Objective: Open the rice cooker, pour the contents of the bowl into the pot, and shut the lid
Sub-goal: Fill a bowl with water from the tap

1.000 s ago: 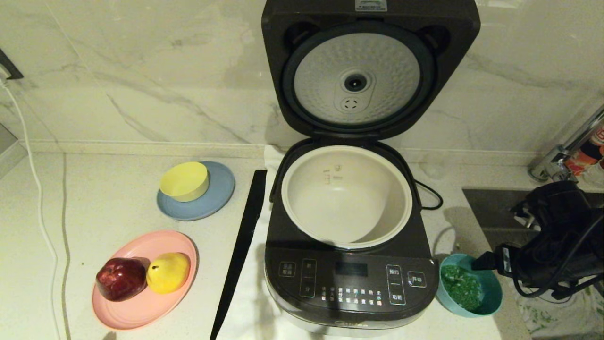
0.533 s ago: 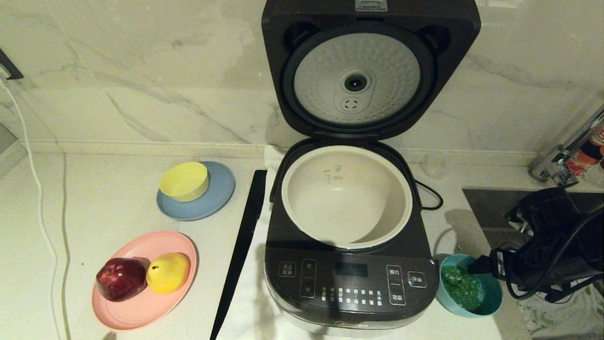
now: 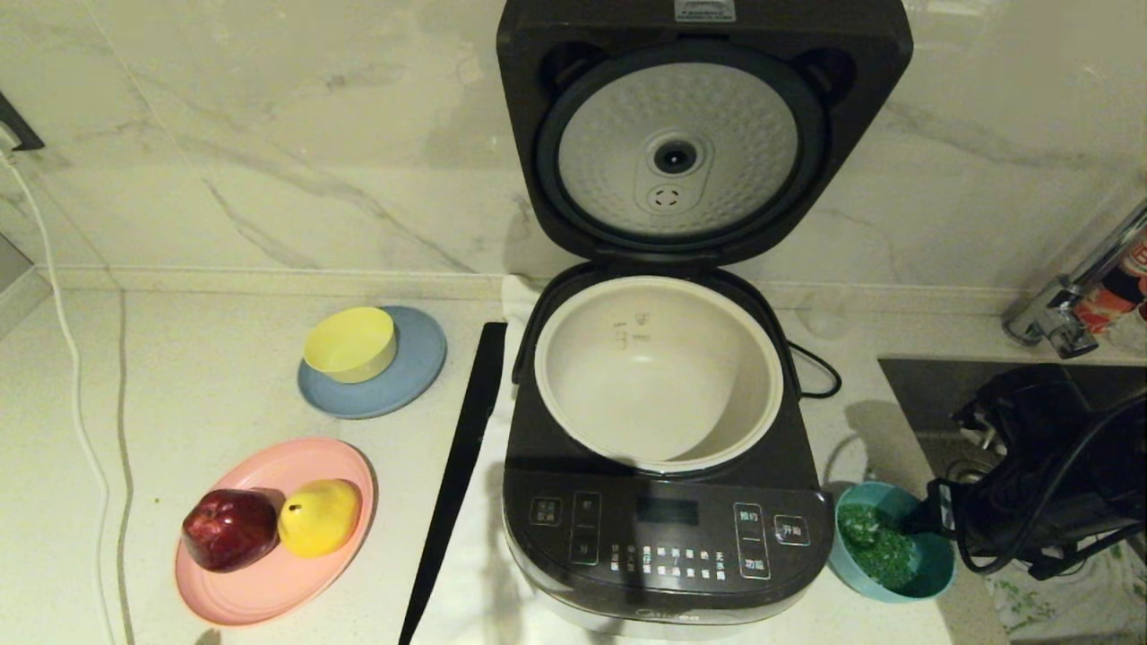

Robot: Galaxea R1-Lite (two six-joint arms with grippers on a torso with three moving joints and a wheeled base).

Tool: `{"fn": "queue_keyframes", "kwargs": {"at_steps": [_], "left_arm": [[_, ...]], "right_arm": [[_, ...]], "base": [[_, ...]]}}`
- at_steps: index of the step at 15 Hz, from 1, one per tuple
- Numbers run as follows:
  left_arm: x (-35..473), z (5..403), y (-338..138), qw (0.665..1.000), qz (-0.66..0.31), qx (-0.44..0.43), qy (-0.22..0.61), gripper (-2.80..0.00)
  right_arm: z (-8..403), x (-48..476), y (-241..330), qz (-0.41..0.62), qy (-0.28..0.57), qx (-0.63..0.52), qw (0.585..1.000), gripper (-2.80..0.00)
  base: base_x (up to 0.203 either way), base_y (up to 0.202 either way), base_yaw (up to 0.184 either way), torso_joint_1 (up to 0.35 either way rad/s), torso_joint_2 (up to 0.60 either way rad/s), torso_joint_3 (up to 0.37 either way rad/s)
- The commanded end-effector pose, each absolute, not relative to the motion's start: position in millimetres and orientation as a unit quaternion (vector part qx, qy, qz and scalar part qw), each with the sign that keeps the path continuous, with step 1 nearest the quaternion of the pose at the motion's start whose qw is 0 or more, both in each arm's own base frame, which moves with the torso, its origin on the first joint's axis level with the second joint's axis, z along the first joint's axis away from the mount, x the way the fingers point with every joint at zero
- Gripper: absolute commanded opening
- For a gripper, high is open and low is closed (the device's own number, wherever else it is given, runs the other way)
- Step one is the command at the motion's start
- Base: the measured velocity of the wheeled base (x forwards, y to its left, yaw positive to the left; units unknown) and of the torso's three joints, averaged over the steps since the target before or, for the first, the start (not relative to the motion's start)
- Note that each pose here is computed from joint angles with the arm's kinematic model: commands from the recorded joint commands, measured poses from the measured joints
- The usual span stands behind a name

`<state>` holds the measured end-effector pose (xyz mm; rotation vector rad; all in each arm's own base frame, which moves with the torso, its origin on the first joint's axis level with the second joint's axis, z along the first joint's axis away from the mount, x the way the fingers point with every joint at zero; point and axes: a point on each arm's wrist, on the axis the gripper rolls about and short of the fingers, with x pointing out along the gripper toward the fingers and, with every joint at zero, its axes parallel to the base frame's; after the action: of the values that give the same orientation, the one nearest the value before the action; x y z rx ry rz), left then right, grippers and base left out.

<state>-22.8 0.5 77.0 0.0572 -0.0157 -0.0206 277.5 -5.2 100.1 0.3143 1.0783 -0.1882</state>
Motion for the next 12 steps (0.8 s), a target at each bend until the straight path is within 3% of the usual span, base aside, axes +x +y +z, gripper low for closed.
{"fn": "queue_keyframes", "kwargs": {"at_steps": [1,12], "left_arm": [[-22.3,74.3,0.5,1.000,-0.011,0.028,-0.004,-2.80],[-22.2,74.5,0.5,1.000,-0.011,0.028,-0.004,-2.80]], "right_arm": [[99.0,277.6,-4.0,-0.089,0.513,0.149,0.841,-2.80],[129.6,260.3,-6.7,-0.088,0.469,0.159,0.864,-2.80]], "base": [[0.000,0.000,0.000,0.000,0.00,0.000],[0.000,0.000,0.000,0.000,0.00,0.000]]}}
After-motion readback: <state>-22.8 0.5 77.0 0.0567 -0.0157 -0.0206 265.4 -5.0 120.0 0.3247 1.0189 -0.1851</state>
